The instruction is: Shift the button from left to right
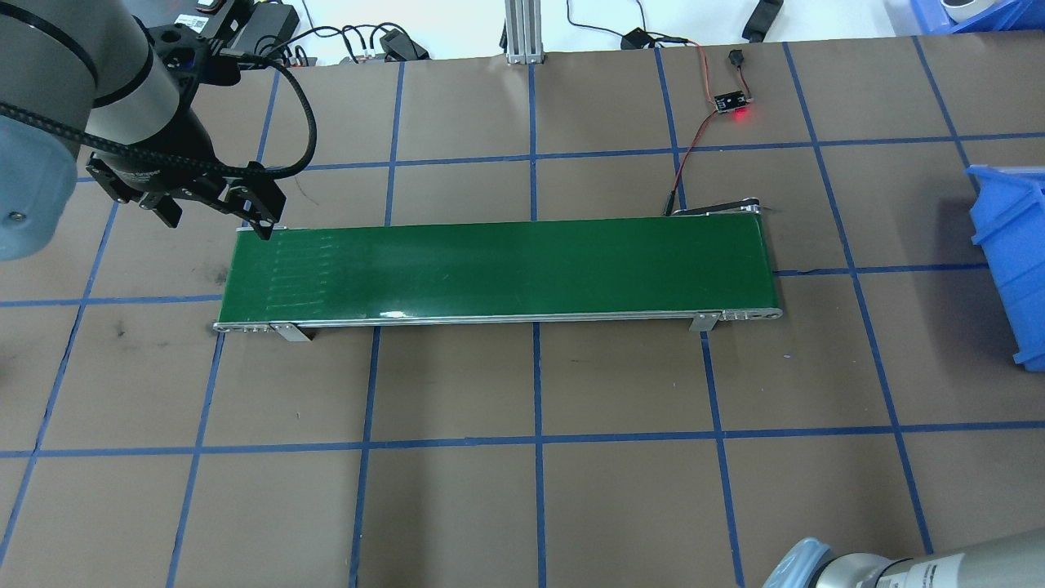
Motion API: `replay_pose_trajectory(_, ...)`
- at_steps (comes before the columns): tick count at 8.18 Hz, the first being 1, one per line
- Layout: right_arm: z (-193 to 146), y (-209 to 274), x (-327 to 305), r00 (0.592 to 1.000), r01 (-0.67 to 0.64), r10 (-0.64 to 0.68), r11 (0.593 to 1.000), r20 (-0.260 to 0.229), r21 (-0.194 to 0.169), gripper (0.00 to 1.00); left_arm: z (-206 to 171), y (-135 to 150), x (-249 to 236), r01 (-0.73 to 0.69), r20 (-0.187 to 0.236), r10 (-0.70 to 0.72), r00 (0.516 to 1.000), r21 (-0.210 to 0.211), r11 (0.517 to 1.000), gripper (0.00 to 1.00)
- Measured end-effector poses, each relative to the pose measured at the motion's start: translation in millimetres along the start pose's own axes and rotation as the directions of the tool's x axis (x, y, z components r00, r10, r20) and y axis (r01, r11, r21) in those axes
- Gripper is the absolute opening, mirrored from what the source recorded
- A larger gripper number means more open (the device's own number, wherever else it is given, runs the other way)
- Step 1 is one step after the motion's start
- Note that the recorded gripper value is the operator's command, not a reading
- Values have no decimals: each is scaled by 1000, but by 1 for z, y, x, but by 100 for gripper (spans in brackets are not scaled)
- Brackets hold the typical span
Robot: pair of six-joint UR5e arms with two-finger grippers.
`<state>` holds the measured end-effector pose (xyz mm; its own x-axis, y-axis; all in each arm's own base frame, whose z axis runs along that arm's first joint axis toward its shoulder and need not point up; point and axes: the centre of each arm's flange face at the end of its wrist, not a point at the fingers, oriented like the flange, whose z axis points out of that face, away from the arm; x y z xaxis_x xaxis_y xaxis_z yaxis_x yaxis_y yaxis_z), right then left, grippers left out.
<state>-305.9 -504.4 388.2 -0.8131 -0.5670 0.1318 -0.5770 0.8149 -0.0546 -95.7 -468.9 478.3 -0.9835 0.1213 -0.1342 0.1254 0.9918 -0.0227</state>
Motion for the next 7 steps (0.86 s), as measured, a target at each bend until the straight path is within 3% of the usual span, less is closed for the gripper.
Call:
replay_pose_trajectory(2, 42, 35, 32, 990, 140, -140, 990, 3, -5, 0, -4, 2, 6, -8, -34, 8, 999, 11, 1000, 100)
replay_pose_trajectory(3, 72, 49, 44, 978, 209, -209, 978, 29, -9, 13, -6, 4, 8, -12, -37, 13, 999, 10, 1000, 100)
replay_pose_trajectory(5, 118, 63, 56, 926, 374, -373, 927, 59, -13, 50, -8, 6, 10, -21, -37, 21, 999, 10, 1000, 100)
replay_pose_trajectory(6, 130, 65, 57, 909, 413, -412, 911, 68, -11, 86, -7, 7, 10, -24, -25, 24, 999, 6, 1000, 100)
replay_pose_trajectory(7, 138, 66, 56, 900, 431, -429, 902, 76, -9, 100, -7, 7, 9, -25, -14, 25, 1000, 3, 1000, 100)
